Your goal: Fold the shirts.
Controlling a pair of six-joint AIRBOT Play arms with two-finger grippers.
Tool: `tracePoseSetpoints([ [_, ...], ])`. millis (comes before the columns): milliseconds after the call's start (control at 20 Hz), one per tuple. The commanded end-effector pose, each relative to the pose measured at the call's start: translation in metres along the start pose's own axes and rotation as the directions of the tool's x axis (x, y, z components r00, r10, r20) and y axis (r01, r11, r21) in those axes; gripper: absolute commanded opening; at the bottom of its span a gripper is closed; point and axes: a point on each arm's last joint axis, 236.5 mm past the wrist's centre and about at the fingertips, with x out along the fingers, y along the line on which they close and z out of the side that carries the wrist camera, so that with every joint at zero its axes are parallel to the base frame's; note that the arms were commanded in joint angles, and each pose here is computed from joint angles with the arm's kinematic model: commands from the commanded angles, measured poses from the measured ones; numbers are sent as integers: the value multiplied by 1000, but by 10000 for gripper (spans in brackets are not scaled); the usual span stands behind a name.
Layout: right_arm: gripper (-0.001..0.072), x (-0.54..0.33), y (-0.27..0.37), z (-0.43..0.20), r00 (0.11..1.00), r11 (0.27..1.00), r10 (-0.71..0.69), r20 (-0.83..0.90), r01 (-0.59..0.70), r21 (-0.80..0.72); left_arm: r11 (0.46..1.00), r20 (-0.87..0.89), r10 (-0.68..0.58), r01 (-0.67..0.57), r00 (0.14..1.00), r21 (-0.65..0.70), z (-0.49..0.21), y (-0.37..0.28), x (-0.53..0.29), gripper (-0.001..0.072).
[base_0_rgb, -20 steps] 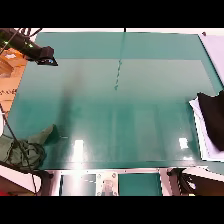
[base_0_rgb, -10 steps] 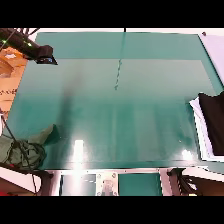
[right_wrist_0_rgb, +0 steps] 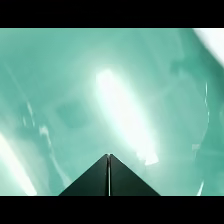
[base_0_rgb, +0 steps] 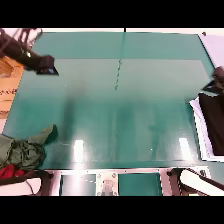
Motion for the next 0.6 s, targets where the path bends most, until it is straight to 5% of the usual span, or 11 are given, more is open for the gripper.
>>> tracePoseSetpoints([
  [0,20,47,45,-63,997,978,36,-63,-48,-202,999,-68,1,-3,998,-42,-73,-12,30,28],
  [200,20,96,69,-111,991,947,42,-127,-80,-312,996,-119,18,-29,993,-88,-136,-10,51,28],
  [550,21,103,96,-129,989,912,75,-130,-121,-393,994,-109,54,-64,993,-86,-138,-1,53,30],
])
